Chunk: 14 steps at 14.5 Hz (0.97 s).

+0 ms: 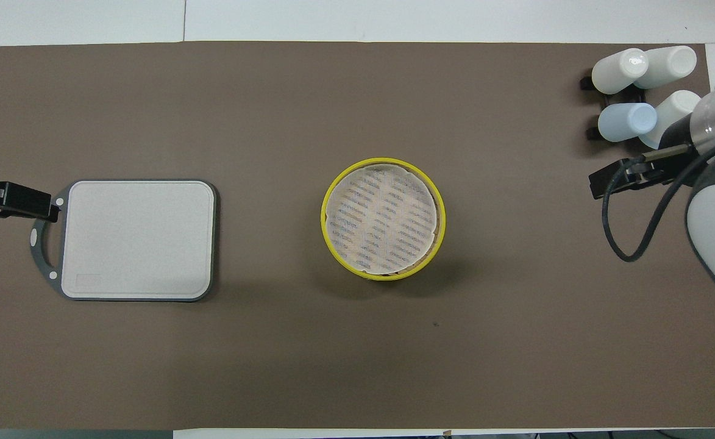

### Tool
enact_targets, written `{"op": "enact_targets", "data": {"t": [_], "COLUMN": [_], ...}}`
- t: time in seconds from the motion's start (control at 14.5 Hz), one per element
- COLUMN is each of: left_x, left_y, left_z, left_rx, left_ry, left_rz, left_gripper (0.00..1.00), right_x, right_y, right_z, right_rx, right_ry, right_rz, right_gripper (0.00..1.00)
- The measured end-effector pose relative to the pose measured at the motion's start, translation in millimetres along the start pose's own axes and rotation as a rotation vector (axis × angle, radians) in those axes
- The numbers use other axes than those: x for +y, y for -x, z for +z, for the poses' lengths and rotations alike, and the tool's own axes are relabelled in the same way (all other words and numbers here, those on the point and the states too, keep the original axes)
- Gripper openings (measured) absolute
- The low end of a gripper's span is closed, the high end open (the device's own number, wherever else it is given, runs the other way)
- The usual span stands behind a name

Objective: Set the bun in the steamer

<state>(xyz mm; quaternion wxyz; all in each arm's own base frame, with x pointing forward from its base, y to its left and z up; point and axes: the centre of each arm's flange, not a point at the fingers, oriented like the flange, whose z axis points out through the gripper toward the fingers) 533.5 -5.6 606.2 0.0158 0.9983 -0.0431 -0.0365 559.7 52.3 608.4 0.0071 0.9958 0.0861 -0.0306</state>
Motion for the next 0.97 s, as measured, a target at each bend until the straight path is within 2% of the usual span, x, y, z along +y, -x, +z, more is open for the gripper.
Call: {"op": "enact_targets", "data": {"t": [0.48,0.76,0.97], "left_x": [1.8,4.0,4.9], "left_y": [-0.1,-0.3,0.0], "left_z": [-0.3,-0.4,-1.1], "left_rx": [0.001,0.001,0.002], "left_ry": [0.000,-0.001,-0.001], "left_rz": [0.005,0.009,0.011], "left_gripper": [1.00,1.00,1.00], "right_x": [2.6,3.6,7.3], "right_y": [1.8,-2.8,-2.6], "right_z": [3.7,2.0,3.3], "right_rx": [-0.009,0.031,0.029], "right_ry": [-0.001,0.002,0.002], "right_rz": [0.005,0.008,0.014], "right_gripper": [1.00,1.00,1.00]}}
